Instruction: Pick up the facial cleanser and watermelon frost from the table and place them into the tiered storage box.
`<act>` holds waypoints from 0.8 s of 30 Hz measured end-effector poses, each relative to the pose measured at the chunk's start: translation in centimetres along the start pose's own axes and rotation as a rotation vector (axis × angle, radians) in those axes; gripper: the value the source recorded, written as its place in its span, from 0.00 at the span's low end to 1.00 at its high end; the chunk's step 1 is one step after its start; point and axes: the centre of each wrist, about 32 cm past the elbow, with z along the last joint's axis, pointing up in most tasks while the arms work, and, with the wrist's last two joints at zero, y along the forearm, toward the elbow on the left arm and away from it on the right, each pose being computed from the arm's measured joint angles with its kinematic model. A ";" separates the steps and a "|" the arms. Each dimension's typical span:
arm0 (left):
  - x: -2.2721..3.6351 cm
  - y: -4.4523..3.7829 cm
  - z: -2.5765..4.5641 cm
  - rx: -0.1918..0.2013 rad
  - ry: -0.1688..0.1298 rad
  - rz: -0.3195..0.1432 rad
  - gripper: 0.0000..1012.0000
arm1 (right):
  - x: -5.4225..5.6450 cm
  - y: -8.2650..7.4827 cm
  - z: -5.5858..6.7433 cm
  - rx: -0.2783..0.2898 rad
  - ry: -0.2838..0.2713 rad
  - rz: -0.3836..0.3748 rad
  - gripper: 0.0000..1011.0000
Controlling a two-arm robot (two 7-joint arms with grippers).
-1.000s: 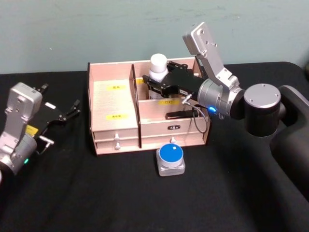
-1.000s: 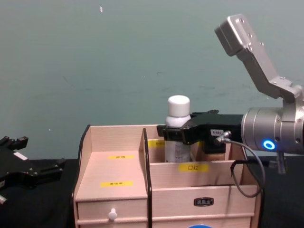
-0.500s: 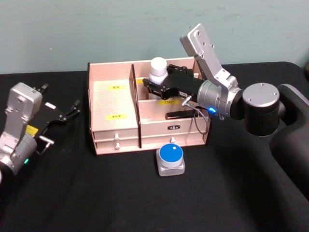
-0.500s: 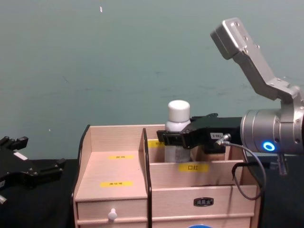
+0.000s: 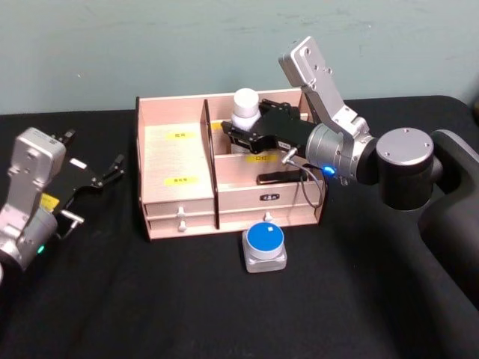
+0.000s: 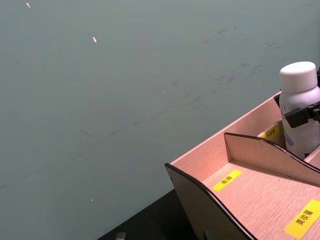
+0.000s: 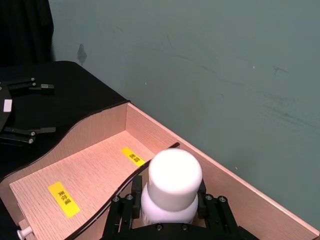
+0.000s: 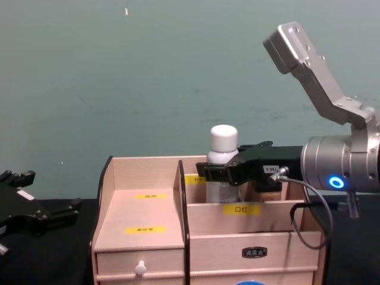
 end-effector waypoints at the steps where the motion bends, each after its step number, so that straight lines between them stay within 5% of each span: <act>1: 0.00 0.00 0.00 0.000 0.000 0.000 1.00 | 0.0 0.0 0.0 0.001 0.000 0.000 0.62; 15: 0.00 0.00 0.00 0.000 0.000 0.000 1.00 | 0.0 -0.1 -0.1 0.001 0.003 -0.002 0.99; 24: 0.00 0.00 0.00 0.000 0.000 0.000 1.00 | 0.0 -1.2 0.8 -0.018 -0.027 -0.003 0.99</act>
